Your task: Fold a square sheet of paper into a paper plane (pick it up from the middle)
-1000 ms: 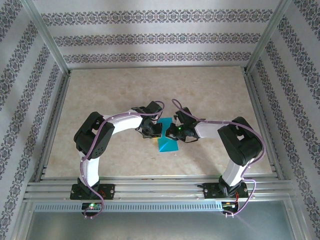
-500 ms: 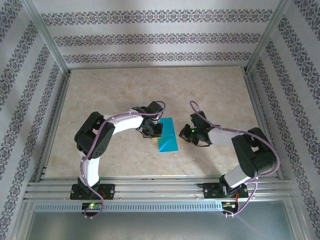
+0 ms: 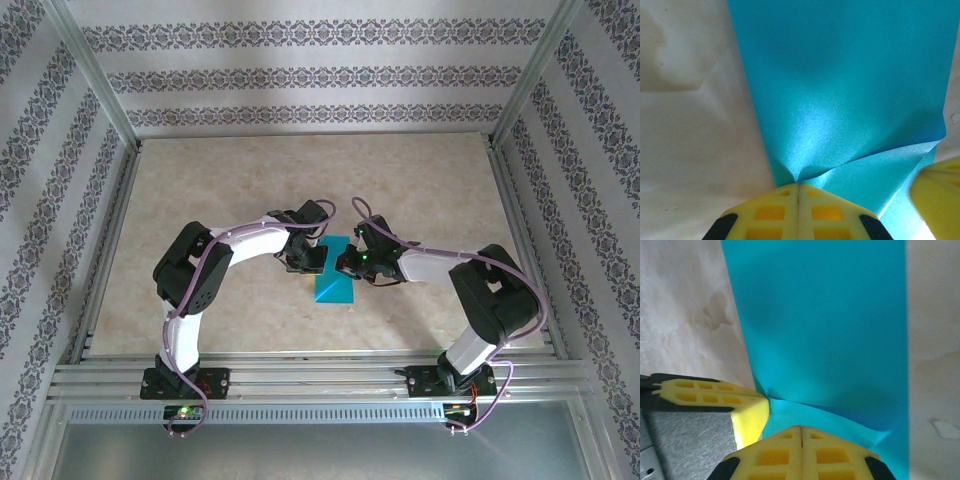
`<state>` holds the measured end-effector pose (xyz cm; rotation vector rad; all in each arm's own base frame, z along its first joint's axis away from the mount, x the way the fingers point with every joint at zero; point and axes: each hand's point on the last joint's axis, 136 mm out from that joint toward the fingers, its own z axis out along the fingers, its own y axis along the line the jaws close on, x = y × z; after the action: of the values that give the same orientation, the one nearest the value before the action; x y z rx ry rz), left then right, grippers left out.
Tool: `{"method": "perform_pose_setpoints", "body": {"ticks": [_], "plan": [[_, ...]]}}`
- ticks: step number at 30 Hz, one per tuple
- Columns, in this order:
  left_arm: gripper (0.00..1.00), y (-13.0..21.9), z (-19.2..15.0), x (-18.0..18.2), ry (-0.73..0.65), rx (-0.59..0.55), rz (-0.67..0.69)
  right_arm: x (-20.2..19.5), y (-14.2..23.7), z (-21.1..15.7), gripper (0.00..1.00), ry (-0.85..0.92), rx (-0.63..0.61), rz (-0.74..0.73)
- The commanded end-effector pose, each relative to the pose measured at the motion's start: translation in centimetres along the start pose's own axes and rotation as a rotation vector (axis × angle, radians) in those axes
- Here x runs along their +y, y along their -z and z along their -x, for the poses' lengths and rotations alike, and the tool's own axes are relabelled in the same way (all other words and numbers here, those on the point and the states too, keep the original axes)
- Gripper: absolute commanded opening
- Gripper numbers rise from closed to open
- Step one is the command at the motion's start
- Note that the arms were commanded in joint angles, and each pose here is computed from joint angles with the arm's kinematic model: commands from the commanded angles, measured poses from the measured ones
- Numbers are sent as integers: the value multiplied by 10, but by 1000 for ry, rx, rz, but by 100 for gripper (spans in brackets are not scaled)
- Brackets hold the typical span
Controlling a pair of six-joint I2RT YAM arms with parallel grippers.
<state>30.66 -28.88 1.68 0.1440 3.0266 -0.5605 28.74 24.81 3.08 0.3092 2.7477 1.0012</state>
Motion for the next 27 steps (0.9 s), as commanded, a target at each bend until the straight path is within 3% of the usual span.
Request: {"method": "perform_pose_setpoints", "body": {"ticks": [1, 12, 17, 22, 27], "plan": [[0, -29, -27, 52, 8, 96, 203, -7, -5, 6, 0, -30, -8, -22], [0, -31, -31, 59, 4, 108, 230, -83, 23, 18, 0, -279, -138, -181], [0, -31, -29, 56, -1, 105, 223, -49, 39, 28, 0, -167, -194, -93], [0, -30, -27, 53, -4, 100, 214, -8, 20, 10, 0, -41, -67, 6], [0, -29, -25, 51, -2, 95, 208, 3, -2, -8, 0, -27, 21, 36]]}}
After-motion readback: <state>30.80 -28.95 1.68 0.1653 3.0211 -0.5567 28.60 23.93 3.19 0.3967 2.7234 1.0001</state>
